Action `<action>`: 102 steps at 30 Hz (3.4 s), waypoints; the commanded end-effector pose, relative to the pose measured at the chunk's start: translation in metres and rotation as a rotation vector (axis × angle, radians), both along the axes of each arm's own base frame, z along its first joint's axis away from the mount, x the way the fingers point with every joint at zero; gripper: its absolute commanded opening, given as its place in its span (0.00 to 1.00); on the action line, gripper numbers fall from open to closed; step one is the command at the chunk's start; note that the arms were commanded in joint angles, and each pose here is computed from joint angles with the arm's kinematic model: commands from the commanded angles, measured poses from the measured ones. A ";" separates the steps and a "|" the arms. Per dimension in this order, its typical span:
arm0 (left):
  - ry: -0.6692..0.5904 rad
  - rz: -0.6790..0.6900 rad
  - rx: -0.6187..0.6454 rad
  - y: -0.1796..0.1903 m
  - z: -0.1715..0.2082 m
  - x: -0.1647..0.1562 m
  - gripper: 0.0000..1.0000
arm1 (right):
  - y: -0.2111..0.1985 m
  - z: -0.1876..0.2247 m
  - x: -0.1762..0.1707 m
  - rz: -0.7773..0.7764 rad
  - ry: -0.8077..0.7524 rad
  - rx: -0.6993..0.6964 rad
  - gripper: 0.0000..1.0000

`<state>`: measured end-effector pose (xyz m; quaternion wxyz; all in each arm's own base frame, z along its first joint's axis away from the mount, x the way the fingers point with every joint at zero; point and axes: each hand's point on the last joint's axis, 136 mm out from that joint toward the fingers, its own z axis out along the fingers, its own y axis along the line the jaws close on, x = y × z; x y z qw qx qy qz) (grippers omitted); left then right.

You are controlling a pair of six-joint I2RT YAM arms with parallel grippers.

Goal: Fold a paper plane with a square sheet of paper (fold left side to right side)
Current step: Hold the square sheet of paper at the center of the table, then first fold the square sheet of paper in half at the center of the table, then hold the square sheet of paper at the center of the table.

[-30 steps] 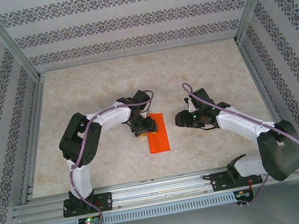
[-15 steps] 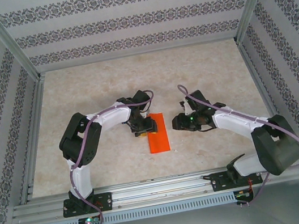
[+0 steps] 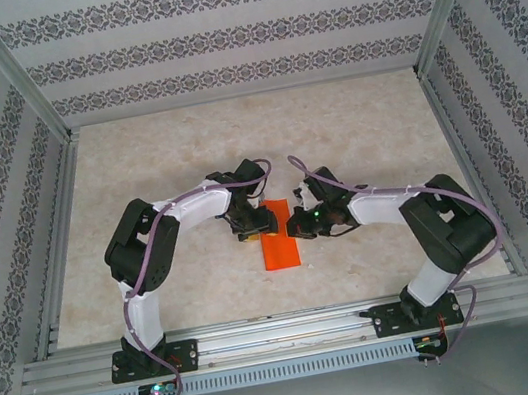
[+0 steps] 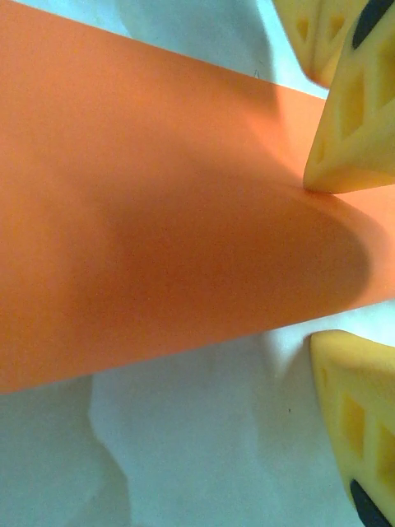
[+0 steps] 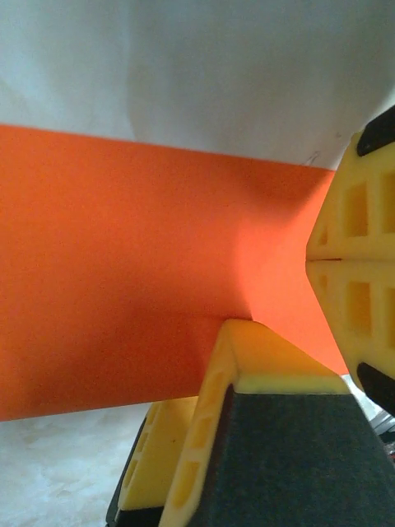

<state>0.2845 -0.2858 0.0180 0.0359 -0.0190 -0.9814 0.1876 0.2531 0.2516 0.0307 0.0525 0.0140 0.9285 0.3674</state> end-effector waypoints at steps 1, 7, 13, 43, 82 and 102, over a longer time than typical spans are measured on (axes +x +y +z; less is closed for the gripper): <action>0.106 -0.077 0.005 -0.020 -0.055 -0.038 0.50 | 0.012 0.003 0.007 0.012 -0.016 0.023 0.01; 0.102 -0.079 0.003 -0.020 -0.054 -0.038 0.50 | 0.005 -0.017 0.000 0.014 0.029 -0.054 0.00; 0.056 -0.072 0.005 -0.018 -0.042 -0.032 0.52 | -0.010 -0.038 -0.012 0.015 0.083 -0.148 0.00; -0.262 -0.098 -0.446 -0.035 0.069 0.000 0.09 | -0.027 -0.059 -0.025 0.031 0.131 -0.280 0.00; -0.276 -0.007 -0.419 0.023 0.049 -0.001 0.02 | -0.035 -0.058 -0.030 0.053 0.136 -0.336 0.00; -0.139 -0.036 -0.377 -0.010 -0.003 -0.013 0.01 | -0.030 -0.059 -0.030 0.065 0.136 -0.331 0.00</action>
